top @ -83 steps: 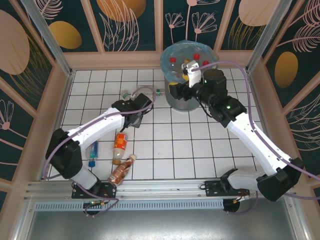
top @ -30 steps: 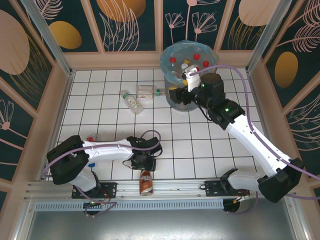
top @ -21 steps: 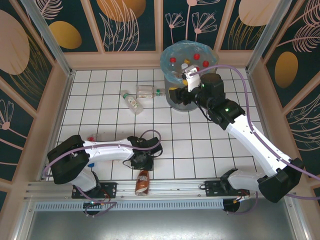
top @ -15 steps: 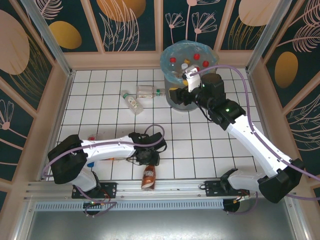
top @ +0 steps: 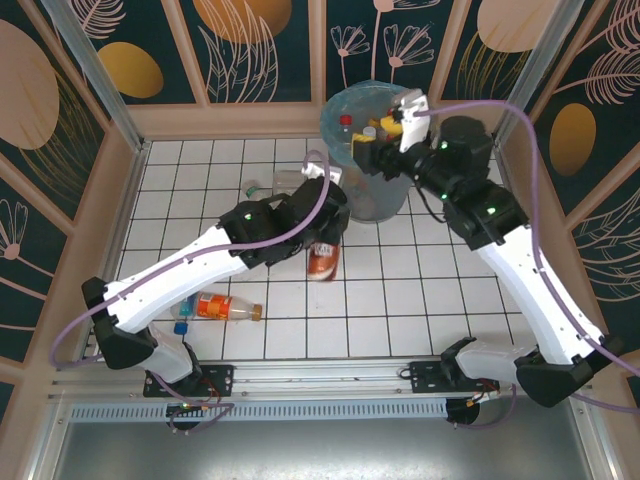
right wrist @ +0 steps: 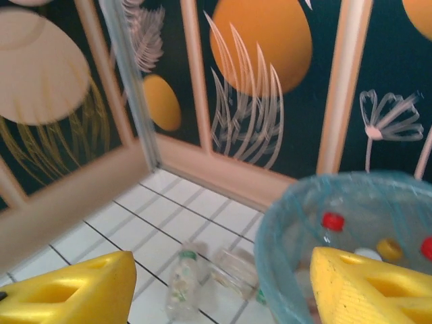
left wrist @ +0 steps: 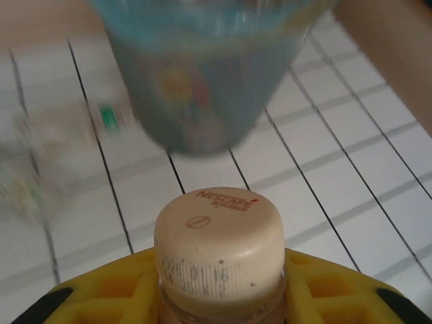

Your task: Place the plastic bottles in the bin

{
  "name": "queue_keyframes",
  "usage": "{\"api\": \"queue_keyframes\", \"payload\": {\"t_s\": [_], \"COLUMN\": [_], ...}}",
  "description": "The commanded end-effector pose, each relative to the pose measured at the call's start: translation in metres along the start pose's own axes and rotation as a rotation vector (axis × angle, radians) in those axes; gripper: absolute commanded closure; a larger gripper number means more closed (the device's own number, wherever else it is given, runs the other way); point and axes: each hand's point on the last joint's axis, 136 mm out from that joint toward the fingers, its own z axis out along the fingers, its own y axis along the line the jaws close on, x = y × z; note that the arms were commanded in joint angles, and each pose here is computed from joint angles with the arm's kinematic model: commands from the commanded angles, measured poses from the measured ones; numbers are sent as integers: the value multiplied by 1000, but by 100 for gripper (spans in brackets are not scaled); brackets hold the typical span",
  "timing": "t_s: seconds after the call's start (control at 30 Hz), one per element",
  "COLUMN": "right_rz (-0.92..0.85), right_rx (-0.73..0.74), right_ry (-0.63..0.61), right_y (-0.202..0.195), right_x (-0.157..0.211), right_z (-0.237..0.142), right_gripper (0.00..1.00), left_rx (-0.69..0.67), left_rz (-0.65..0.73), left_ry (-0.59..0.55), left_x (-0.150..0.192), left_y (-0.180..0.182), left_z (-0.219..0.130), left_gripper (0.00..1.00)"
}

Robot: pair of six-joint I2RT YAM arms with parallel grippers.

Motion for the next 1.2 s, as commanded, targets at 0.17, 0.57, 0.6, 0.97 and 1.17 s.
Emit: {"api": "queue_keyframes", "payload": {"t_s": [0.17,0.57,0.6,0.97,1.17], "right_rz": [71,115,111,18,-11], "right_rx": [-342,-255,-305,-506,-544], "right_ry": [105,55,55,35,0], "right_y": [46,19,27,61,69], "right_x": [-8,-15,-17,-15,-19], "right_z": [-10,-29,-31,-54,-63], "right_gripper": [34,37,36,38,38], "left_rx": [-84,-66,-66,95,199], "left_rz": [354,441,446,454,499], "left_ry": [-625,-845,-844,-857,-800], "left_x": [-89,-150,-151,-150,-134], "left_y": [11,-19,-22,-43,-55], "left_z": [-48,-79,-75,-80,-79], "left_gripper": [100,100,100,100,100]}}
